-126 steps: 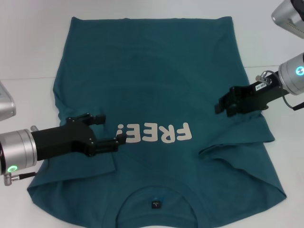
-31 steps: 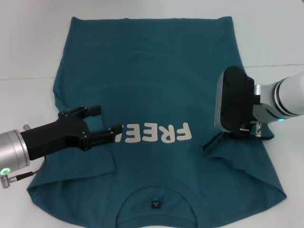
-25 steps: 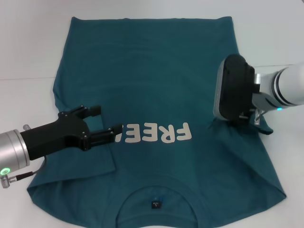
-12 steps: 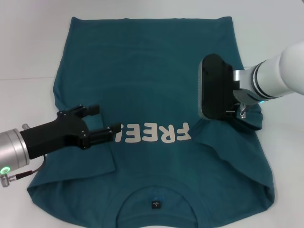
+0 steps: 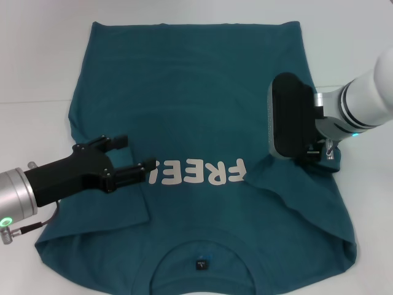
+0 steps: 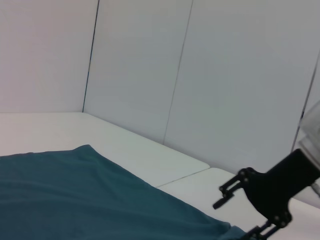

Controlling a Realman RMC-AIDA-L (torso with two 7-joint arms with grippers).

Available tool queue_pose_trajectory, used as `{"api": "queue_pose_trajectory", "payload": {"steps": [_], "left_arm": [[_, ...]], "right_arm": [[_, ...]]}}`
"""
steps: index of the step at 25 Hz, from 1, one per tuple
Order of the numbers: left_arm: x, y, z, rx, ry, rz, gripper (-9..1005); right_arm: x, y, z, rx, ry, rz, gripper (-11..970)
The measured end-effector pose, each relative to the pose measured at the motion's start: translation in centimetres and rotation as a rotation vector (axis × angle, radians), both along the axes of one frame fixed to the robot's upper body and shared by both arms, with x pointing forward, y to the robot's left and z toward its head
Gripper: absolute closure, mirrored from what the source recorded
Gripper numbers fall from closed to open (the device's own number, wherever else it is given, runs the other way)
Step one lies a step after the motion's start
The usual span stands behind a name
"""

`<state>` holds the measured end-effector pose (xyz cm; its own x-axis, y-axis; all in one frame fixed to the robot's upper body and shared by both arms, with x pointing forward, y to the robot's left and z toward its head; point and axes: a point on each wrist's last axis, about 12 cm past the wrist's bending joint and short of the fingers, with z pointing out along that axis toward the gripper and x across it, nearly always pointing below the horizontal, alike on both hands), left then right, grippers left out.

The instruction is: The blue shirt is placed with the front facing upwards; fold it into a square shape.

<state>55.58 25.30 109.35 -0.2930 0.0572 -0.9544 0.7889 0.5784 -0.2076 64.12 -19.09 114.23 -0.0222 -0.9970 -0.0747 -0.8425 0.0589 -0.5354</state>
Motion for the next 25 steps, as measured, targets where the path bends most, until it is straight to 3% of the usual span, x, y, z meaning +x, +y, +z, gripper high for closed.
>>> {"api": "queue_pose_trajectory", "payload": {"steps": [15,25], "left_arm": [[0.1,-0.3,-0.1,0.000,0.004,-0.008,90],[-0.1,-0.5,-0.4,-0.006,0.014,-0.017,89]], "right_arm": [[-2.7,-3.9,-0.6,0.046,0.053,-0.098,254],[-2.6,-4.6,-1.3,0.032,0.034,-0.096,255]]}}
